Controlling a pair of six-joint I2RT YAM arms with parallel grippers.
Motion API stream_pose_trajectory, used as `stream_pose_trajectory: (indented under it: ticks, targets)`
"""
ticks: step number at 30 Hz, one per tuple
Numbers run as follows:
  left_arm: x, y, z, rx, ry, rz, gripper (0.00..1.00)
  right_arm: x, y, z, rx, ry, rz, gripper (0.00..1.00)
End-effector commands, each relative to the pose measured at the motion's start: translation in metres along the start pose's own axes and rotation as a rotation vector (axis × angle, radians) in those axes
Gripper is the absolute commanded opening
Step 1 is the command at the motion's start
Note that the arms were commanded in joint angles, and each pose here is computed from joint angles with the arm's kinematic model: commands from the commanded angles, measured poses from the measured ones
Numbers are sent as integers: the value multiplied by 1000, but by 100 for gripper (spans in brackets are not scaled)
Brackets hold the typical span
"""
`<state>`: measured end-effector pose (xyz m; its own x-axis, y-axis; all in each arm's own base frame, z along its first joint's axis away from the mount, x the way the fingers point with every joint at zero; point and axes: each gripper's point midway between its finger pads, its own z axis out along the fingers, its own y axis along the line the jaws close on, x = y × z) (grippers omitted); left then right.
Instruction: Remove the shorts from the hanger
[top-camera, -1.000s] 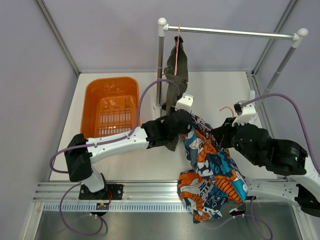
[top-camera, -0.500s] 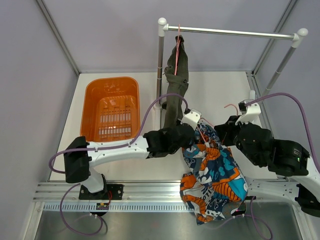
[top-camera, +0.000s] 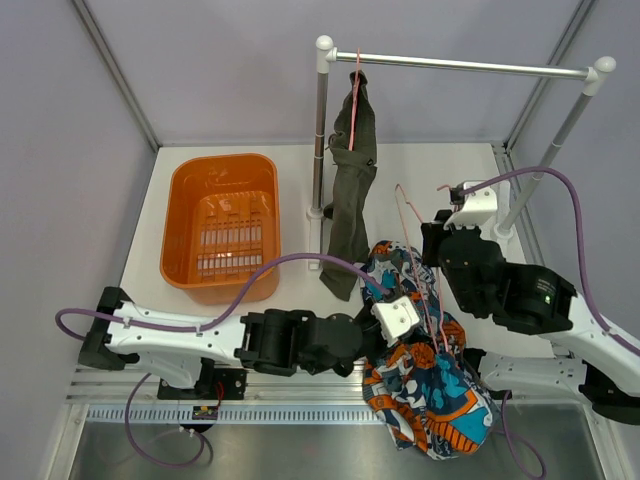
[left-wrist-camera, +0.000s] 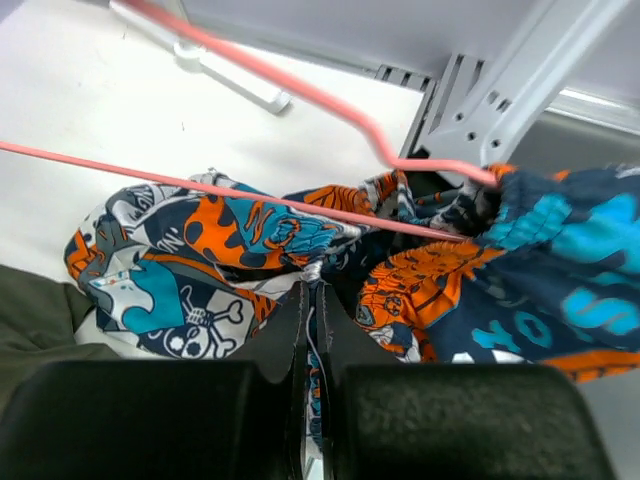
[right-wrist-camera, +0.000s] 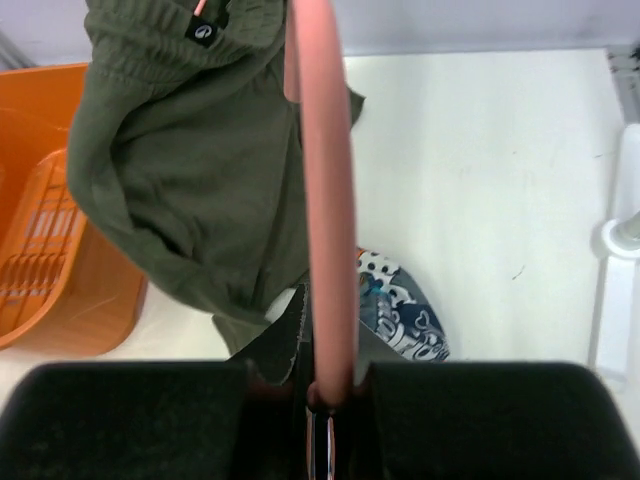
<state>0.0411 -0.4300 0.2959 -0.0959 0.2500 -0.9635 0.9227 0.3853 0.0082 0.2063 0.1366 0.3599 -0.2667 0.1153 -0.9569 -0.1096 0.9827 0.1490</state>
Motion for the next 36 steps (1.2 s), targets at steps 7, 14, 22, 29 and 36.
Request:
stream_pose_trajectory:
  ticks: [7, 14, 22, 29, 36]
  targets:
    - [-138, 87, -94, -304, -287, 5, 0, -83, -37, 2, 151, -183, 66, 0]
    - [-272, 154, -216, -493, -610, -14, 0, -96, -47, 7, 182, -179, 55, 0]
    - [-354, 210, -346, -634, -948, -32, 0, -104, -50, 6, 197, -184, 41, 0]
    - [-385, 232, -432, -869, -1226, 133, 0, -115, -45, 6, 179, -182, 34, 0]
    - [-406, 228, -455, -795, -1244, 232, 0, -123, -30, 11, 142, -159, 18, 0]
